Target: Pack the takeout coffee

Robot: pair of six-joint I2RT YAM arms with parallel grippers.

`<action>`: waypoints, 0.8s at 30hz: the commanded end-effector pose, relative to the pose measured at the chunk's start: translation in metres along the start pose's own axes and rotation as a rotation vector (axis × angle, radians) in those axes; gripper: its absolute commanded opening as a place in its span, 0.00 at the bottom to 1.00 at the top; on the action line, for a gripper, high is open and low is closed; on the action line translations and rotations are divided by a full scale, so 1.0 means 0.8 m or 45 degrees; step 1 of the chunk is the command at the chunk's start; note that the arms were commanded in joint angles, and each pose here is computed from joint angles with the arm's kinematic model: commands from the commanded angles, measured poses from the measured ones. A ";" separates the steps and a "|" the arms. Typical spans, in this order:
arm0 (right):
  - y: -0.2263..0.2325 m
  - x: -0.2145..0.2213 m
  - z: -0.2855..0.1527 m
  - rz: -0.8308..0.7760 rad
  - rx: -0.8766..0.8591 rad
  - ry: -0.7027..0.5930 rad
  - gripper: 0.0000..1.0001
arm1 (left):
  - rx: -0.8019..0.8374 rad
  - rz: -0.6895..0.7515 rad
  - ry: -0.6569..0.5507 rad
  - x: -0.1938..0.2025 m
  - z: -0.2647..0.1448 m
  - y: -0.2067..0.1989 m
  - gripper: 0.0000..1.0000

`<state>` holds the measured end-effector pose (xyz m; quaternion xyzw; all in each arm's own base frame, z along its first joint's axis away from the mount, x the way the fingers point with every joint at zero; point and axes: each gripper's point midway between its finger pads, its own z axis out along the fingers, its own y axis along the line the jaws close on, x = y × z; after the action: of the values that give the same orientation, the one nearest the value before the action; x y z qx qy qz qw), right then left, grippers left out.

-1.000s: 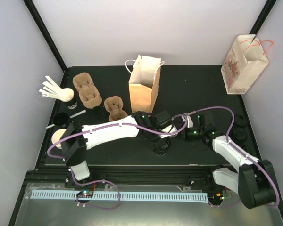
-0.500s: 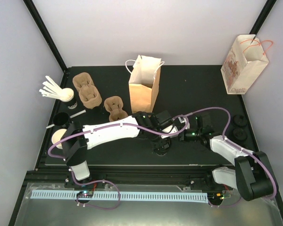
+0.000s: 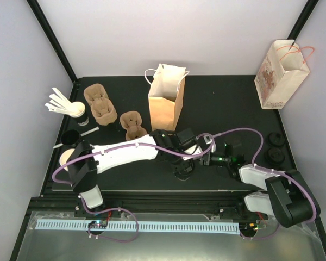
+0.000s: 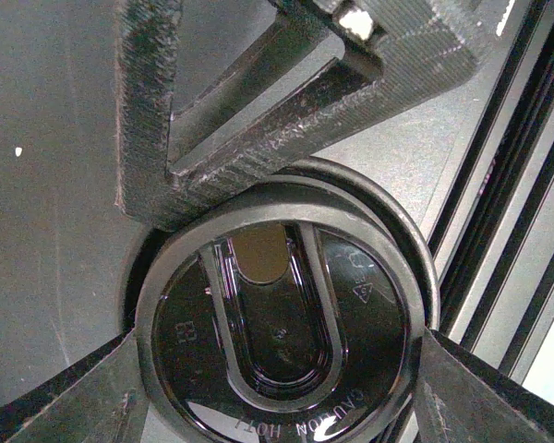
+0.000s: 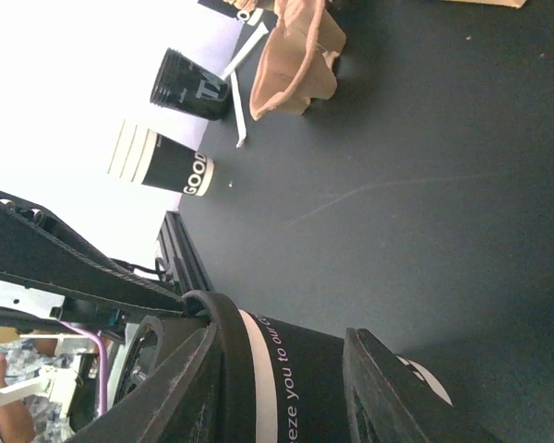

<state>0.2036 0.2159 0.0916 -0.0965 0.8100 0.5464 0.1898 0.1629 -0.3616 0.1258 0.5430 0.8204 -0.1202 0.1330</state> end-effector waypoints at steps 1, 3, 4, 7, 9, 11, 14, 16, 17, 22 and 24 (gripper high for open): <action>-0.076 0.100 0.004 0.333 0.272 0.166 0.38 | -0.023 -0.015 0.032 0.009 0.026 0.006 0.57; -0.083 0.103 0.005 0.348 0.292 0.162 0.38 | -0.019 -0.018 0.032 0.010 0.028 0.005 0.57; -0.086 0.104 0.005 0.353 0.303 0.157 0.38 | -0.018 -0.020 0.033 0.011 0.029 0.005 0.57; -0.096 0.111 0.005 0.377 0.329 0.151 0.37 | -0.018 -0.030 0.032 0.014 0.030 0.005 0.57; -0.102 0.118 0.005 0.389 0.343 0.151 0.37 | -0.021 -0.036 0.030 0.017 0.031 0.005 0.57; -0.106 0.120 0.005 0.401 0.350 0.147 0.37 | -0.021 -0.046 0.026 0.018 0.031 0.005 0.57; -0.108 0.124 0.008 0.417 0.338 0.157 0.35 | -0.032 -0.067 0.027 0.021 0.031 0.007 0.56; -0.102 0.119 0.012 0.403 0.305 0.170 0.34 | -0.053 -0.095 0.033 0.022 0.028 0.010 0.57; -0.099 0.114 0.015 0.392 0.291 0.174 0.34 | -0.066 -0.111 0.038 0.022 0.027 0.013 0.56; -0.073 0.048 0.017 0.230 0.342 0.097 0.37 | -0.145 -0.233 0.074 0.025 0.019 0.025 0.57; -0.057 0.011 0.009 0.132 0.412 0.035 0.38 | -0.195 -0.300 0.089 0.031 0.012 0.034 0.57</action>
<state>0.2194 0.2355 0.0996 -0.0909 0.7928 0.5607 0.2210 0.1680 -0.3486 0.1258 0.4800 0.8585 -0.1099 0.1431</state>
